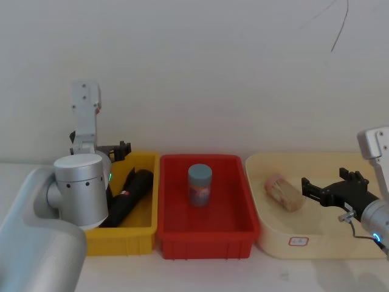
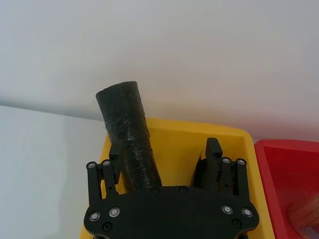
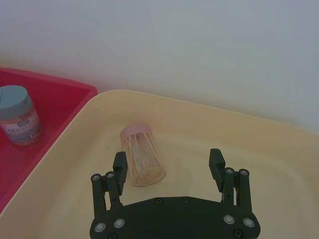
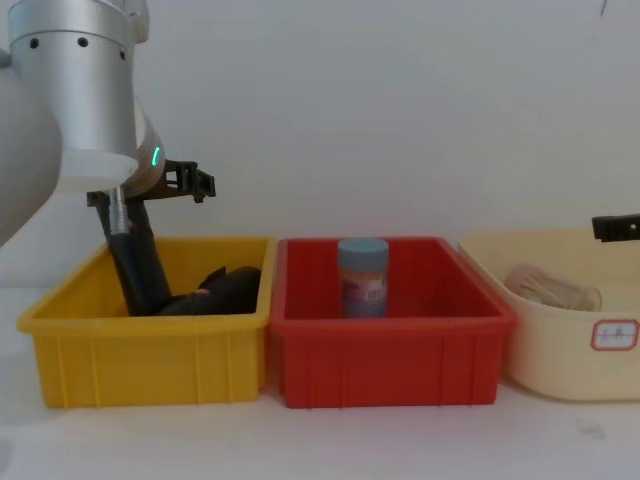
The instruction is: Pick up the garbage bag with the one hand and transfer it to the other hand.
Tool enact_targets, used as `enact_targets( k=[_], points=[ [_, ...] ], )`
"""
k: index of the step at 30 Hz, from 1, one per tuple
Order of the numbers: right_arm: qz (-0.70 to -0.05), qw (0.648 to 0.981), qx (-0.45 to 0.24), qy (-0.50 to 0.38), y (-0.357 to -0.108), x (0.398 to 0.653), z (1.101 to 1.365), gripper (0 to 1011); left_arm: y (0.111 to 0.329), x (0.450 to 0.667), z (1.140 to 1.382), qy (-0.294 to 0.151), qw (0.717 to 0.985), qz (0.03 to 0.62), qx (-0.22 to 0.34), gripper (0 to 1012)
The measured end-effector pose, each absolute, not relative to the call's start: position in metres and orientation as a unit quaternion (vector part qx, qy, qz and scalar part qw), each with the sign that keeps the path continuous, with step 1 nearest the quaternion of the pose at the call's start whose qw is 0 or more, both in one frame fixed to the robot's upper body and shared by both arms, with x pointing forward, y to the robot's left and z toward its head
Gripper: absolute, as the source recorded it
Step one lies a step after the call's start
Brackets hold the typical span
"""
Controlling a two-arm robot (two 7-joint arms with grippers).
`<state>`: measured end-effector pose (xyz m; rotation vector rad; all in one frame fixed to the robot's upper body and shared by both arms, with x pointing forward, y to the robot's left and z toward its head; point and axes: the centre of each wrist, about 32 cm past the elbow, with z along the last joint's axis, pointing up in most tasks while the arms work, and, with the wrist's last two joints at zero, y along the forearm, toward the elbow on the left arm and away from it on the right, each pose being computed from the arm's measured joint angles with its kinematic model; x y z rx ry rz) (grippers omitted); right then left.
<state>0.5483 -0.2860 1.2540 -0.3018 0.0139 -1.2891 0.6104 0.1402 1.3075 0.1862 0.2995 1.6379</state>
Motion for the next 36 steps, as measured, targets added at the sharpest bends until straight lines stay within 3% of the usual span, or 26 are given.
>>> enact_targets(
  k=[16,36],
  points=[
    [-0.599,0.789,-0.14,0.006,-0.286,0.548,1.254,1001,0.149,0.619,1.303,0.139,0.666,0.728,0.085,1001],
    [-0.599,0.789,-0.14,0.006,-0.286,0.548,1.254,1001,0.178,0.646,1.305,0.169,0.633,0.753,0.06,1001]
  ],
)
